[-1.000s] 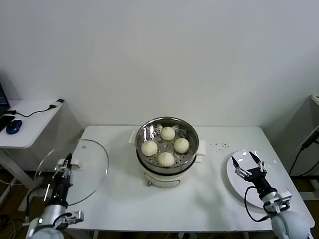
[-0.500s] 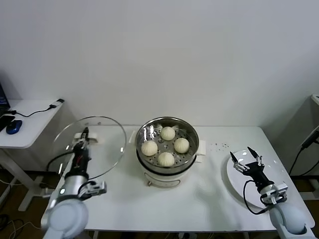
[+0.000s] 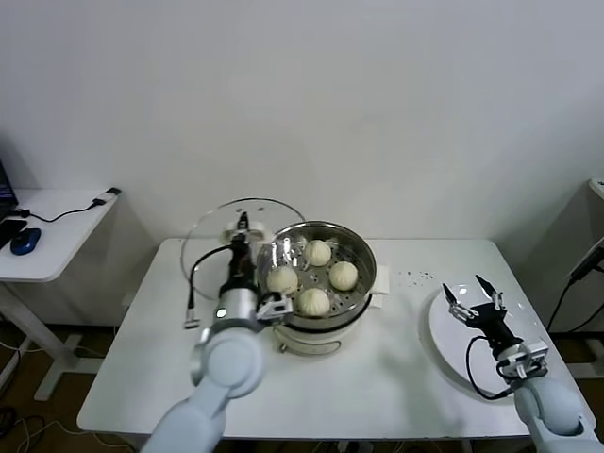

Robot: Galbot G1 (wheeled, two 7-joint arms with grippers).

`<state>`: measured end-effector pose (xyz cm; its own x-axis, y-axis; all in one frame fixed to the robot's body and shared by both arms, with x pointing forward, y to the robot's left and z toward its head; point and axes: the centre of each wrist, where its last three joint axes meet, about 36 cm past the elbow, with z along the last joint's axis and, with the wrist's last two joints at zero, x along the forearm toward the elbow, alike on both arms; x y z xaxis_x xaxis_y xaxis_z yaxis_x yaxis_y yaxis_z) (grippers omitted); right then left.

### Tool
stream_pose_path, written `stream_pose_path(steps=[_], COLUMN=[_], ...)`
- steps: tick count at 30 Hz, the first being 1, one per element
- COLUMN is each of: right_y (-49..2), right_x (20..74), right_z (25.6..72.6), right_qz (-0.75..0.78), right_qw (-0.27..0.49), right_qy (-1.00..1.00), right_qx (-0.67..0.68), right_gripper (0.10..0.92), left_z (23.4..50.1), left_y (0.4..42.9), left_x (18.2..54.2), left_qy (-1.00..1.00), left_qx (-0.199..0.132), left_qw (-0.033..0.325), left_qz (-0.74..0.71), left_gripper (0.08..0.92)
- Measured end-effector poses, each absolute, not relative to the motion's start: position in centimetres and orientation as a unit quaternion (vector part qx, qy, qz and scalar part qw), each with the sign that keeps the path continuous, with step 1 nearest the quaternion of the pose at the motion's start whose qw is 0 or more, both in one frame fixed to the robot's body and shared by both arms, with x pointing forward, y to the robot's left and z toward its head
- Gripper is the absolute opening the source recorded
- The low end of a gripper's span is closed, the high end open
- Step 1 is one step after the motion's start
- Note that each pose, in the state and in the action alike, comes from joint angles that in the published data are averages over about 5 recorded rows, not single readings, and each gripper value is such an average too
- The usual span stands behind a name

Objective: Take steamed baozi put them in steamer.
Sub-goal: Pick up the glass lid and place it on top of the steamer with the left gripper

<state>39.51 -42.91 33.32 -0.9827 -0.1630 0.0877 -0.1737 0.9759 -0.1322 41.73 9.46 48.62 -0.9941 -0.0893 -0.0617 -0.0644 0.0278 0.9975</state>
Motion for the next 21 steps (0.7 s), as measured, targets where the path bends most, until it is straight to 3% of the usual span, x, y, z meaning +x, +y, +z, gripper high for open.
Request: stream_pose_path(steps=[11, 21], right_y=[-43.4, -43.6], right_x=[39.2, 39.0], right_z=[32.8, 32.6], right_qz=[0.067, 0.066], right_qw=[0.041, 0.042], right_qy=[-0.994, -0.994], right_qx=[0.079, 0.076], right_gripper=[0.823, 0.823], left_z=[46.3, 43.8], left_y=[1.4, -1.4], left_x=[43.2, 44.4], left_qy=[-0.727, -0.717], left_qx=[0.022, 0.018], left_qw=[0.001, -0.005], left_qz=[-0.687, -0.696], left_gripper=[0.146, 0.146])
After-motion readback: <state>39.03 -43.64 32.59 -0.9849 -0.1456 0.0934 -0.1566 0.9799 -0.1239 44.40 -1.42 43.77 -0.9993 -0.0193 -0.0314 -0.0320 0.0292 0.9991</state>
